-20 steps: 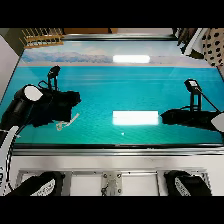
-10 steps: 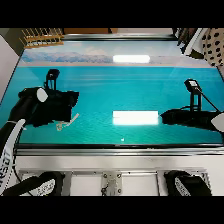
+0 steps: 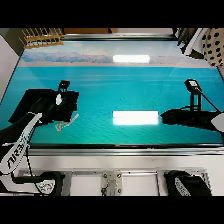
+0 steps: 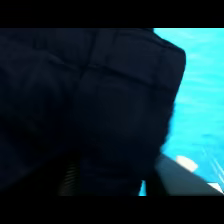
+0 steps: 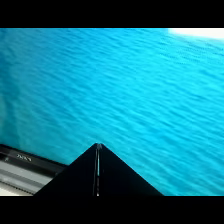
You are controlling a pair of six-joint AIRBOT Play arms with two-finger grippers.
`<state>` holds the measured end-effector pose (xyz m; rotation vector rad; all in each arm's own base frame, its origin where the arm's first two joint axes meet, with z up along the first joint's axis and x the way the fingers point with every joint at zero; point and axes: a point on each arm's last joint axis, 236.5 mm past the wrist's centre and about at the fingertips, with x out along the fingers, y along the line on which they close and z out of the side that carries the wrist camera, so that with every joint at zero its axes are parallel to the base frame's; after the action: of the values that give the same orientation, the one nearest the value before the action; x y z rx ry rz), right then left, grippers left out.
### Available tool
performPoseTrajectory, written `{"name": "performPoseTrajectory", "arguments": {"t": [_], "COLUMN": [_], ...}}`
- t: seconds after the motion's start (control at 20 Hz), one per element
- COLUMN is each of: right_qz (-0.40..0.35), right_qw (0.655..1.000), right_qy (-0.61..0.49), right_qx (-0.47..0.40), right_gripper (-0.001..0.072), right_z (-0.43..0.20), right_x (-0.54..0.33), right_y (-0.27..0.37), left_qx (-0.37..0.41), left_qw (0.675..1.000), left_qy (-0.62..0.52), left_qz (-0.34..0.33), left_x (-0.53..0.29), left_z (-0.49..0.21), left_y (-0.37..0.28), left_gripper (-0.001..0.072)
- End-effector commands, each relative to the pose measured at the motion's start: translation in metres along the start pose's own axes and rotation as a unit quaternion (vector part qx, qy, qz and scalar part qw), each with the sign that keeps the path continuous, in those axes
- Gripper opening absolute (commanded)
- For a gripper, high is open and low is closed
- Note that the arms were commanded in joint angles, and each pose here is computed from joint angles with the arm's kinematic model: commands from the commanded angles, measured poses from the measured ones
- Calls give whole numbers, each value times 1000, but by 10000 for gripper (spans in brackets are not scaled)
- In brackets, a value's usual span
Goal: Fold the clothes and pants, and hang the long-sleeved shirts on hangers.
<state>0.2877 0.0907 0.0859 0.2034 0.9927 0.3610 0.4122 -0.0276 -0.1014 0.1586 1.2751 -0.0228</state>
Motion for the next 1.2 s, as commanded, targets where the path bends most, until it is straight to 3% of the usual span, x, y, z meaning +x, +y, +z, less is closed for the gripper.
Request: {"name": "performPoseTrajectory", "arguments": {"t": [0.0,0.05,0.2,0.4,0.55,0.7,0.8,0.95,1.15], "right_qz": [0,0,0,6,-70,-133,-154,-173,-172], "right_qw": [1000,1000,1000,1000,996,984,977,971,971], "right_qy": [0,0,0,-3,-55,-119,-139,-144,-136], "right_qx": [0,0,0,0,-27,8,42,86,97], "right_gripper": [24,24,24,24,23,23,23,23,24], "right_z": [0,0,0,2,31,62,67,63,58], "right_x": [0,0,0,-1,-12,-37,-48,-59,-59], "right_y": [0,0,0,3,-31,-71,-93,-116,-118], "left_qx": [-11,-10,5,55,131,197,210,150,-42], "left_qw": [1000,1000,999,981,948,925,923,952,982], "left_qy": [2,-2,-36,-147,-225,-235,-225,-174,-69], "left_qz": [22,21,5,-115,-185,-226,-233,-204,-170], "left_x": [3,0,-33,-119,-179,-200,-197,-179,-115], "left_z": [0,4,43,111,119,93,84,96,89], "left_y": [10,8,-20,-151,-261,-347,-370,-326,-215], "left_gripper": [122,5,5,4,5,25,609,620,620]}}
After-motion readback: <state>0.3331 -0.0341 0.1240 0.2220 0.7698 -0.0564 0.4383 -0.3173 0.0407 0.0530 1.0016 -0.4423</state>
